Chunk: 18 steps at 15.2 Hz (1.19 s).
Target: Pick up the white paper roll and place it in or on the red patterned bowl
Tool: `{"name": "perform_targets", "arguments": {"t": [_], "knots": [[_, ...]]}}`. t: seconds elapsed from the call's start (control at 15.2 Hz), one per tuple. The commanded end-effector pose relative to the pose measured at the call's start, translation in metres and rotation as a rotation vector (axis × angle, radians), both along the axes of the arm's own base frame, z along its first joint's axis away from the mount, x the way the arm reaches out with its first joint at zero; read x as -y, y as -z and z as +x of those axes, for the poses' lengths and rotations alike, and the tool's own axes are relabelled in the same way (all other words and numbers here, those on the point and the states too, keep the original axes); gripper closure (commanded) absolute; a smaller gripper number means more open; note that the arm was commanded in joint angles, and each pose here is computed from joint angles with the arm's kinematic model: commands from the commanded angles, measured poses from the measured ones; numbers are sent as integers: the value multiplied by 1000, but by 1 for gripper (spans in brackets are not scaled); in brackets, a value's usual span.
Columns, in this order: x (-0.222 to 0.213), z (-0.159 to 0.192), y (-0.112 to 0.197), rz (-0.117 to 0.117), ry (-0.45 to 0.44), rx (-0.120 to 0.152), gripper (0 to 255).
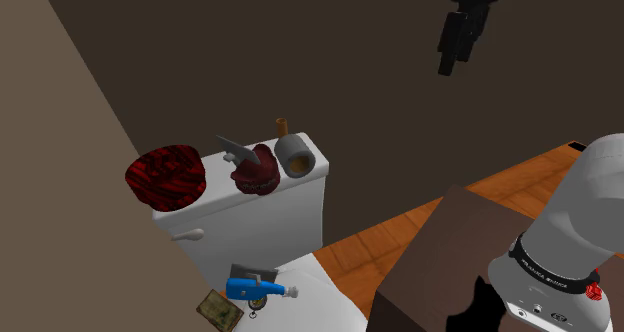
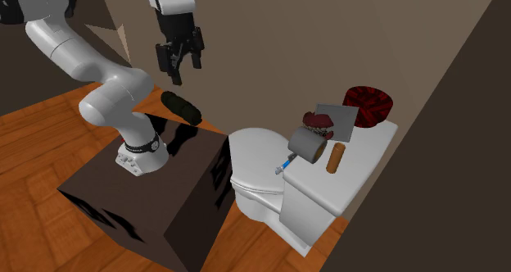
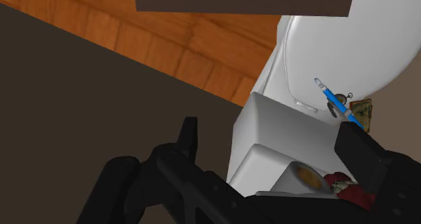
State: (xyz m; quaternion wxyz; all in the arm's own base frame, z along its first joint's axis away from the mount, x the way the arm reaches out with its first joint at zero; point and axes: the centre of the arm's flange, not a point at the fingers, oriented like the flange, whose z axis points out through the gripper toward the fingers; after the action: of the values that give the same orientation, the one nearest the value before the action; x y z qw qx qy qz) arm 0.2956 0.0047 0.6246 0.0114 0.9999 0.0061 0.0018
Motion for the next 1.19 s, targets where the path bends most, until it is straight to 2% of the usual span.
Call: {"name": "perform_targets", "arguments": {"t": [0.0,0.53,0.99,1.12], "knots": [[0,0,0,0,0,0,0],[-43,-31,102,13,111,294,0],[-82,-29,195,25,207,551,0],[-83,-30,196,25,208,552,0]]}}
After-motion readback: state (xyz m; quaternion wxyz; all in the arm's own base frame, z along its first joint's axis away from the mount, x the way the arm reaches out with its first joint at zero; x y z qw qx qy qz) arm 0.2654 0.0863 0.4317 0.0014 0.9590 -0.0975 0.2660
